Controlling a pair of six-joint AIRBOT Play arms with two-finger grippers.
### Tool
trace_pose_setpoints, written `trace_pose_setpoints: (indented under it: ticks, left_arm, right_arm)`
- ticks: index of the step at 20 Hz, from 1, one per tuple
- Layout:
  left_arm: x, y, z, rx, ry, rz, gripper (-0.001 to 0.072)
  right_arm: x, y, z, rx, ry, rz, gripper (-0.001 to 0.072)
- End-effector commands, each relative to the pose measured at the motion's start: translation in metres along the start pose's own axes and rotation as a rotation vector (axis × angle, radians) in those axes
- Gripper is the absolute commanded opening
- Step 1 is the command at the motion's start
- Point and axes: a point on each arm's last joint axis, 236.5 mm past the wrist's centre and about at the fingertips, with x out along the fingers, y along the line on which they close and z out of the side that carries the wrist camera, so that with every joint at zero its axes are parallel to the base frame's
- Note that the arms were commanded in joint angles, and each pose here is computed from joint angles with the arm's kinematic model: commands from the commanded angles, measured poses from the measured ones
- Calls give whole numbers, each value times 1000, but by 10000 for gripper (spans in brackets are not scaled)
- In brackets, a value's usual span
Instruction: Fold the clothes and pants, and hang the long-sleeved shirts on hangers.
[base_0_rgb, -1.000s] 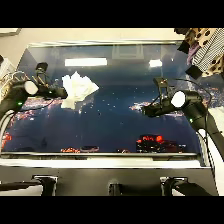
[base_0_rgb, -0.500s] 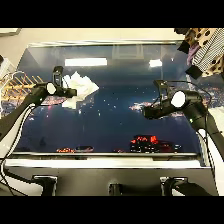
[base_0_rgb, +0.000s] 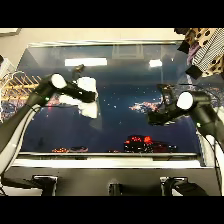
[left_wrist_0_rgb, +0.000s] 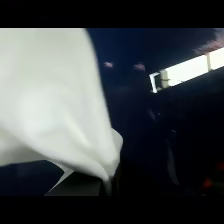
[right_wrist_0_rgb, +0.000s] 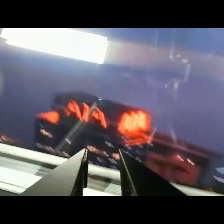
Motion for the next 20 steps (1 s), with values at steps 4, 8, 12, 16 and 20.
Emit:
trace_pose_setpoints:
  ticks: [4, 8, 12, 16, 20]
  left_arm:
    - [58, -167, -70, 5, 113, -173, 14]
    - [117, -190, -106, -31, 168, -163, 15]
    - [125, -180, -112, -39, 200, -149, 395]
    - [55, -139, -76, 43, 170, -115, 549]
    - [-44, -41, -41, 58, 84, 130, 548]
  right_arm:
    - [-72, -25, -50, -14, -47, -146, 253]
    - [-106, -28, -66, -9, -152, -170, 253]
    - [-121, -25, -71, 22, -218, -160, 264]
    - [-121, -15, -61, 145, -263, -99, 465]
    - [-111, 61, -36, 320, -229, 254, 464]
